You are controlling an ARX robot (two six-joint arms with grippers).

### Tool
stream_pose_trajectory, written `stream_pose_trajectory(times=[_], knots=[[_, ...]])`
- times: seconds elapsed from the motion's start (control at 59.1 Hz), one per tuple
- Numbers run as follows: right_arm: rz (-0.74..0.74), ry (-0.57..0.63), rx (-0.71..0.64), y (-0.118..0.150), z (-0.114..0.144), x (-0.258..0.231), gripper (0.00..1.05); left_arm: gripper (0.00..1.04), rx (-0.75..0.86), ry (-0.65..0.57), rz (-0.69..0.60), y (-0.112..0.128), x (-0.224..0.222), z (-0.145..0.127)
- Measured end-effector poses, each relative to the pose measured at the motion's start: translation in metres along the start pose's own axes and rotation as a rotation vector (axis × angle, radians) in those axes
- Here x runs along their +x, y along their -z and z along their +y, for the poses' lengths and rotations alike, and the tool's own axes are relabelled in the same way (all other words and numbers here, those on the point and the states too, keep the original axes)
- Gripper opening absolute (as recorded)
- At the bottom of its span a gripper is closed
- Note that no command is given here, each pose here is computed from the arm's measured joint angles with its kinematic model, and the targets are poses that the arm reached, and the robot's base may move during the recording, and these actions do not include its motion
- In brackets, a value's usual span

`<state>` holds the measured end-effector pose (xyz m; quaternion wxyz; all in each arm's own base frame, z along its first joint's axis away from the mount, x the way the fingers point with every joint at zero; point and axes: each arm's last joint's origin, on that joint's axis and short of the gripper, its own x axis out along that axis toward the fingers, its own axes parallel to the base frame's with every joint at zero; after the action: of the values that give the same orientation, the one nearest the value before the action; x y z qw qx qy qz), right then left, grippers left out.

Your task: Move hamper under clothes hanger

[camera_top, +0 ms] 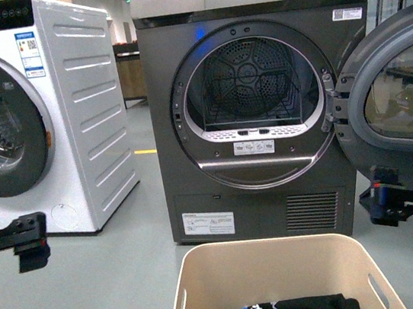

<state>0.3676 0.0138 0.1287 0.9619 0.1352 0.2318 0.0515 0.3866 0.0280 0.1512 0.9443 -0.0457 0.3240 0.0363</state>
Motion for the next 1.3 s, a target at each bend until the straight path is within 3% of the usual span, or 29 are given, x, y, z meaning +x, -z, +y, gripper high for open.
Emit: stream_pose_trajectory(times=[0.322,0.508,0.779,0.982,1.304], knots=[[0.277,0.124,-0.145,0.031,-0.002,0.094,0.97,0.98,0.069,0.009,0.178,0.003,0.09,-0.048],[0.341,0.182,-0.218,0.03,-0.009,0.133,0.97,0.98,0.139,0.029,0.175,-0.011,0.124,-0.064],[0.342,0.229,-0.262,0.021,-0.018,0.152,0.97,0.98,0.163,0.094,0.18,-0.005,0.147,-0.088],[0.355,0.263,-0.266,0.025,-0.028,0.158,0.97,0.98,0.195,0.138,0.215,0.011,0.158,-0.11],[0.385,0.28,-0.259,0.04,-0.038,0.165,0.97,0.98,0.224,0.154,0.224,0.009,0.171,-0.134]])
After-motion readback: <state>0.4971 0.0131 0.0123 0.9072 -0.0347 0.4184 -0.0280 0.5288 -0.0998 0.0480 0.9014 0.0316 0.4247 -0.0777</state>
